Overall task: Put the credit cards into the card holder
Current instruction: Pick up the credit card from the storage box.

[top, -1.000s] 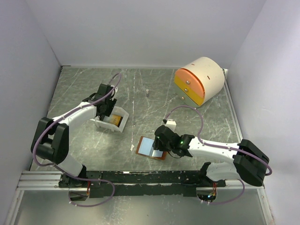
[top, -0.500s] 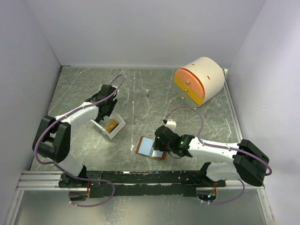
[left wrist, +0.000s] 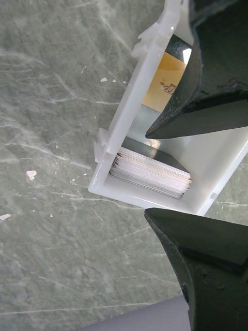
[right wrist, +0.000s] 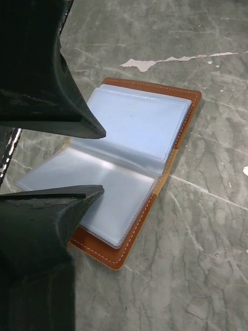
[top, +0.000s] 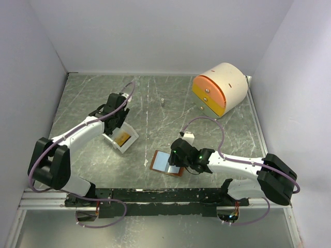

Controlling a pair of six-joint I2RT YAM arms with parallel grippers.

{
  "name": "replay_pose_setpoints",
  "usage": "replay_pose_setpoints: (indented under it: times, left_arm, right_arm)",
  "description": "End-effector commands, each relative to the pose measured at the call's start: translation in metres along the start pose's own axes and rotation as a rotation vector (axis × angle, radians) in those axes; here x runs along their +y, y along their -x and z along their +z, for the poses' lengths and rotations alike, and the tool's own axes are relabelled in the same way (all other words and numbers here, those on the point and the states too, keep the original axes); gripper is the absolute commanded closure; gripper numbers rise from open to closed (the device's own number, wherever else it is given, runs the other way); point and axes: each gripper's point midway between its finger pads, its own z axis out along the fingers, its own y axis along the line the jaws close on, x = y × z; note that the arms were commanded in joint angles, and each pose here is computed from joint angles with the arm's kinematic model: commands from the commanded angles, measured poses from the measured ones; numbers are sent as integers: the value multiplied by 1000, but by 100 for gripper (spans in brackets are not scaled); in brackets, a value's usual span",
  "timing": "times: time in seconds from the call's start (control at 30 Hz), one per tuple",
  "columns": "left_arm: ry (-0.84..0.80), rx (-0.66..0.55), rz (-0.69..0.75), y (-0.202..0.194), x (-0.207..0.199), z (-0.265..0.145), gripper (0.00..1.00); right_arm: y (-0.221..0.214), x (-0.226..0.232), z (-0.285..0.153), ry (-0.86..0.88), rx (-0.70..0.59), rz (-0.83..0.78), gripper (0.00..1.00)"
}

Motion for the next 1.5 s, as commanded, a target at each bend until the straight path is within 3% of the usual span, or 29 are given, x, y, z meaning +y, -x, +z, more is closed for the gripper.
replay_pose_setpoints:
  times: [0.0, 0.57, 1.23, 1.47]
  left_arm:
    - [-25, -27, 54, 0, -4, -2, 34]
    - [38, 106, 154, -28, -7, 31, 38]
    - [88, 137, 179, -28, 2, 33, 63]
    - [99, 124, 179, -18, 6, 26, 67]
  right_arm:
    - [1, 1, 1, 7, -7, 15, 59]
    - [6, 2, -2, 4, -20, 8, 59]
    - [5, -1, -2, 1, -23, 10, 59]
    - [4, 0, -1, 4, -20, 12, 59]
